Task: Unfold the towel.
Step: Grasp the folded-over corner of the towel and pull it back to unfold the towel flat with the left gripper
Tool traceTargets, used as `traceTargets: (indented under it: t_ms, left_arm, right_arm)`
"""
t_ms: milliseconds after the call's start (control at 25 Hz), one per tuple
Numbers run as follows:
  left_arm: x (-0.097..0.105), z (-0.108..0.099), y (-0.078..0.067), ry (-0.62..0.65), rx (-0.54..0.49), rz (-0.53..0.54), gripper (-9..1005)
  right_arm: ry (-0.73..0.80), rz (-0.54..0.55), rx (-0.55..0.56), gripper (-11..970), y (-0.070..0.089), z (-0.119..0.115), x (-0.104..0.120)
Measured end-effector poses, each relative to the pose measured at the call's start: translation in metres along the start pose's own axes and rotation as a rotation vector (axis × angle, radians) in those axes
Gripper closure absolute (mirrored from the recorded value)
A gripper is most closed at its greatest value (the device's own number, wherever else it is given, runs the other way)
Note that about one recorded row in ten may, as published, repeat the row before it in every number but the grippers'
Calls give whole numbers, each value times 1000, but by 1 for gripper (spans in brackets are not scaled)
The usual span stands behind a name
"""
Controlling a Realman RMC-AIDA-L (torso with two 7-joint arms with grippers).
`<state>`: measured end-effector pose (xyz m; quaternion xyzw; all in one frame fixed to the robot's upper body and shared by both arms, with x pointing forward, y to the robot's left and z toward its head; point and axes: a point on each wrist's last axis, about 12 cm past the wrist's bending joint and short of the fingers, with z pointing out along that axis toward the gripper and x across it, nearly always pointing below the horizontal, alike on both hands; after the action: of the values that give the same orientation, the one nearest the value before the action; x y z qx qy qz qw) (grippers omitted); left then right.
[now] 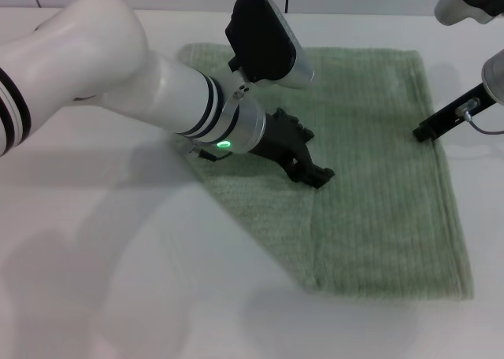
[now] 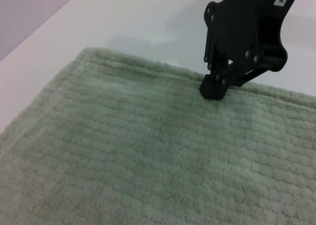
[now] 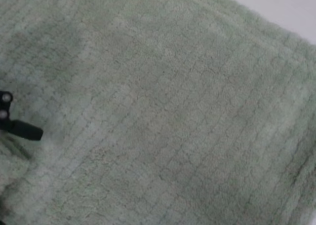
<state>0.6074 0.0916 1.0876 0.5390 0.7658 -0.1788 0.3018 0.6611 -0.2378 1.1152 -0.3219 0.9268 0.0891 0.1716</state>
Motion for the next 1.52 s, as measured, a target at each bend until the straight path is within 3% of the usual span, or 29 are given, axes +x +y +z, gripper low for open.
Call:
traceTargets:
  t_ms: [240,480,680,1240,1520]
  left_arm:
    - [0,0,0,-2,0,0,272]
    - [-1,0,-1,-2,4,0,541]
    - [0,0,0,1,4,-1,691]
    - [0,-1,0,11,5,7,945]
    - [1,-10,5,-7,41,-19,967]
  right_arm:
    - [0,0,0,959,0,0,0]
    - [-1,0,1,959,0,0,0]
    - [-5,-1,5,959,0,0,-1]
    - [-6,-6,6,959,0,-1,-2]
    - [-5,-5,7,959,0,0,-2]
